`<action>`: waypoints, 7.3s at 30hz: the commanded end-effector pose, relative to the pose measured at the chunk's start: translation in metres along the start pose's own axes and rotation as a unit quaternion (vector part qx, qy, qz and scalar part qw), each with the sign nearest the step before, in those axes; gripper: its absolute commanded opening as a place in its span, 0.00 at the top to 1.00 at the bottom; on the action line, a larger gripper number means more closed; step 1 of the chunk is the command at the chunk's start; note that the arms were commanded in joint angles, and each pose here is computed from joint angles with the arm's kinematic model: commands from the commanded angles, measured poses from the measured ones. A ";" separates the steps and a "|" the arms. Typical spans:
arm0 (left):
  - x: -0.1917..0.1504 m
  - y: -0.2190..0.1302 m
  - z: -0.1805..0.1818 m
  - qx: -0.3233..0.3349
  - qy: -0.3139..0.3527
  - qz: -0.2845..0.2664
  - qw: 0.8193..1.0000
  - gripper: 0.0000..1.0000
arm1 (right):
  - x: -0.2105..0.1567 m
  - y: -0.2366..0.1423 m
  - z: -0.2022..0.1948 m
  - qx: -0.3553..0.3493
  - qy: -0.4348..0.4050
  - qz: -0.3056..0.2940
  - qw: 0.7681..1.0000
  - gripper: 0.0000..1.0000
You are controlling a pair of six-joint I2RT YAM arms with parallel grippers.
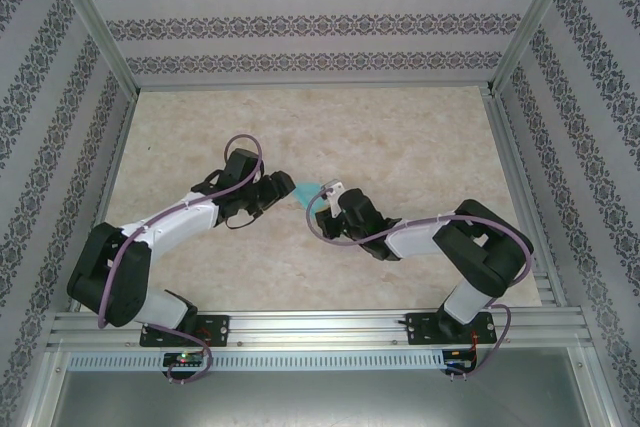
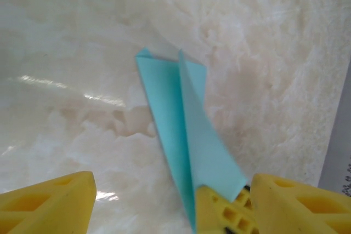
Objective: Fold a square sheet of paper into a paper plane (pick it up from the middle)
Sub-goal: Fold the wing for the fifth time at the center of the table.
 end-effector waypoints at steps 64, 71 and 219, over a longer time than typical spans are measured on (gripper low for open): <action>-0.041 0.079 -0.038 -0.133 0.131 0.041 0.982 0.70 | -0.028 0.025 -0.045 0.122 0.383 0.151 0.903 1.00; -0.041 0.083 -0.037 -0.135 0.136 0.041 0.981 0.74 | -0.031 0.025 -0.048 0.110 0.388 0.155 0.902 1.00; -0.050 0.116 -0.004 -0.038 0.106 0.100 0.989 0.88 | 0.000 -0.031 0.002 0.073 0.269 0.239 0.930 0.79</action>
Point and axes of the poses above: each hand's point on the last joint's axis, 136 mm out from that joint toward the fingers, its own y axis out along the fingers, its own z axis along the line the jaws close on, x = y × z, the point moved 3 cm from there along -y, back along the fingers, and after that the axes turned 7 degrees about y, right-handed, at the moved point
